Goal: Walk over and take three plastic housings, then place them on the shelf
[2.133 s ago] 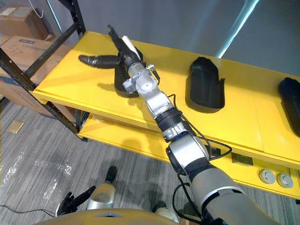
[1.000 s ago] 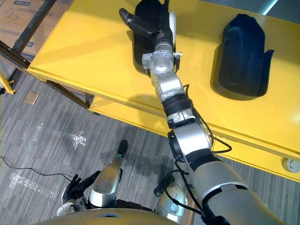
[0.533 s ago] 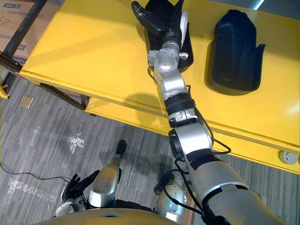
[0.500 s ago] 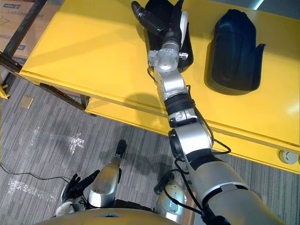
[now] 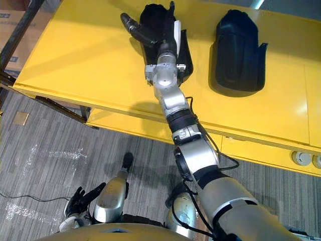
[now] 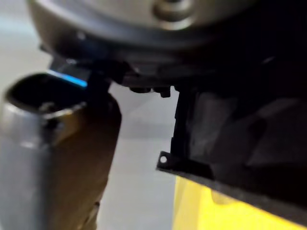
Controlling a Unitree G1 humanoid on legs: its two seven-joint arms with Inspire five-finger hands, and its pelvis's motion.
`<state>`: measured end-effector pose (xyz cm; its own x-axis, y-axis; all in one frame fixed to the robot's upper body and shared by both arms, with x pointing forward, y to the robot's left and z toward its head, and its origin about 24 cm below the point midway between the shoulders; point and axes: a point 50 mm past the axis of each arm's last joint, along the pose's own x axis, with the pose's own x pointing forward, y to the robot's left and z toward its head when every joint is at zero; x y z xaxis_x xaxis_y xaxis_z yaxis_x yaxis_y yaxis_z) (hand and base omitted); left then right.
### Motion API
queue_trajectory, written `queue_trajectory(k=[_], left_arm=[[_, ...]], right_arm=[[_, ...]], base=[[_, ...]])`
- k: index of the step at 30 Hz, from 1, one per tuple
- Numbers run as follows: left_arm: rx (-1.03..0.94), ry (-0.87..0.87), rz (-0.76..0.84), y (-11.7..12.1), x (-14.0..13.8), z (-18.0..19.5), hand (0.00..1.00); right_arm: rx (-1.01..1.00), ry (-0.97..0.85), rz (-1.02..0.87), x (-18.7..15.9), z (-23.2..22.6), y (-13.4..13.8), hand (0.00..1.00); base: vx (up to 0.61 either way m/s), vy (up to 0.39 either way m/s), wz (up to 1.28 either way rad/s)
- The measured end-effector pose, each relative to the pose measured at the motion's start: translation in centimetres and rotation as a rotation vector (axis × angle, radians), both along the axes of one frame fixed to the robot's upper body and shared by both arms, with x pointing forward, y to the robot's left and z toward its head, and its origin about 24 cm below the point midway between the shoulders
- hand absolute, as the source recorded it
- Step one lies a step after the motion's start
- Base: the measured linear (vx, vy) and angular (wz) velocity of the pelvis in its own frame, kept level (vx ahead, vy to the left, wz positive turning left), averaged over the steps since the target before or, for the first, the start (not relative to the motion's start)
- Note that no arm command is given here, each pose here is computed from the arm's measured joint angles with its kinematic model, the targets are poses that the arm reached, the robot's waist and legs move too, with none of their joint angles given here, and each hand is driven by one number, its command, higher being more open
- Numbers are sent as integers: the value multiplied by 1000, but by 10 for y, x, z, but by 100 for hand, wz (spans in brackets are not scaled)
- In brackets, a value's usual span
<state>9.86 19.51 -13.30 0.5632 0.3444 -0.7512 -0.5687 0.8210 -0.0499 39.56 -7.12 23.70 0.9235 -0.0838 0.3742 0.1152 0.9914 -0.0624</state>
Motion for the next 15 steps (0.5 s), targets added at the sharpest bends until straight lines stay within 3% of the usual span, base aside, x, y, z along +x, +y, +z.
queue_trajectory(k=[15], left_arm=[[111,26,-101,10,-2,-1,100]], right_arm=[[-29,-254,189,-36,28,38,100]], base=[[13,-27,-19]])
